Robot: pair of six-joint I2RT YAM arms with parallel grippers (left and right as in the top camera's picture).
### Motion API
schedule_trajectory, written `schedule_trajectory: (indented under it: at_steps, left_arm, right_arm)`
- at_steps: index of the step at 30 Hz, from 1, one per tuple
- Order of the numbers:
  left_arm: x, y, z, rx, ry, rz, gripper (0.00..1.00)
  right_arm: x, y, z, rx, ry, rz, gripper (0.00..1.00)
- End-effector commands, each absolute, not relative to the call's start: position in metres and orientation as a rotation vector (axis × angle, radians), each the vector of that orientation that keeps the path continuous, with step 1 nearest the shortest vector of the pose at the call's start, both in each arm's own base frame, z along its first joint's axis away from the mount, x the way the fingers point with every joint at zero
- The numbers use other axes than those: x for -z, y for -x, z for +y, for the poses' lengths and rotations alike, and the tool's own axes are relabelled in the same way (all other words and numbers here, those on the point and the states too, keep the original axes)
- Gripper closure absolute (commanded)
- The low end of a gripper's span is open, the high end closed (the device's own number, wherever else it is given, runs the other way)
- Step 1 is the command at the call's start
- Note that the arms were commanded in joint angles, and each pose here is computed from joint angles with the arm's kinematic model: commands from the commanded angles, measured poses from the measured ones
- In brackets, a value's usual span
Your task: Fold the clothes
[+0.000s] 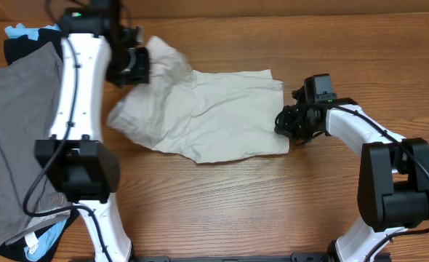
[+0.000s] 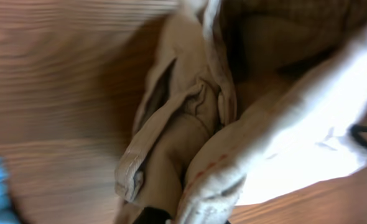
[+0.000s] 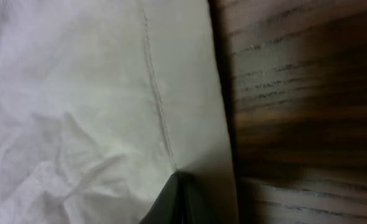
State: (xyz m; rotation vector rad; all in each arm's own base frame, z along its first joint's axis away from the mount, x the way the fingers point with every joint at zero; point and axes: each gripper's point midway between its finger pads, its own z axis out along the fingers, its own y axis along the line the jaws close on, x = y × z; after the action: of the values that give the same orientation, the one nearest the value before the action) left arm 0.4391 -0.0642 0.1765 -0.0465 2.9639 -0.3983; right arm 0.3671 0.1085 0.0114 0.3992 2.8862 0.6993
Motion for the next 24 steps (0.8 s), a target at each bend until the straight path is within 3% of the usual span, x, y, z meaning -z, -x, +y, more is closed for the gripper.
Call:
schedule_trajectory:
  at_steps: [1, 12, 24]
  left_arm:
    - [-0.195, -0.440, -0.124, 0.566, 0.067, 2.912, 0.96]
    - [-0.218, -0.437, -0.269, 0.754, -0.112, 2.739, 0.96]
    - [-0.208, -0.432, -0.321, 0.770, -0.209, 2.672, 0.96]
  right_arm:
    - [-0.012, -0.368, 0.111, -0.729, -0.429, 2.878, 0.96]
    - [-0.012, -0.367, 0.111, -0.728, -0.431, 2.881, 0.96]
    - [-0.012, -0.367, 0.111, -0.729, -0.435, 2.881, 0.96]
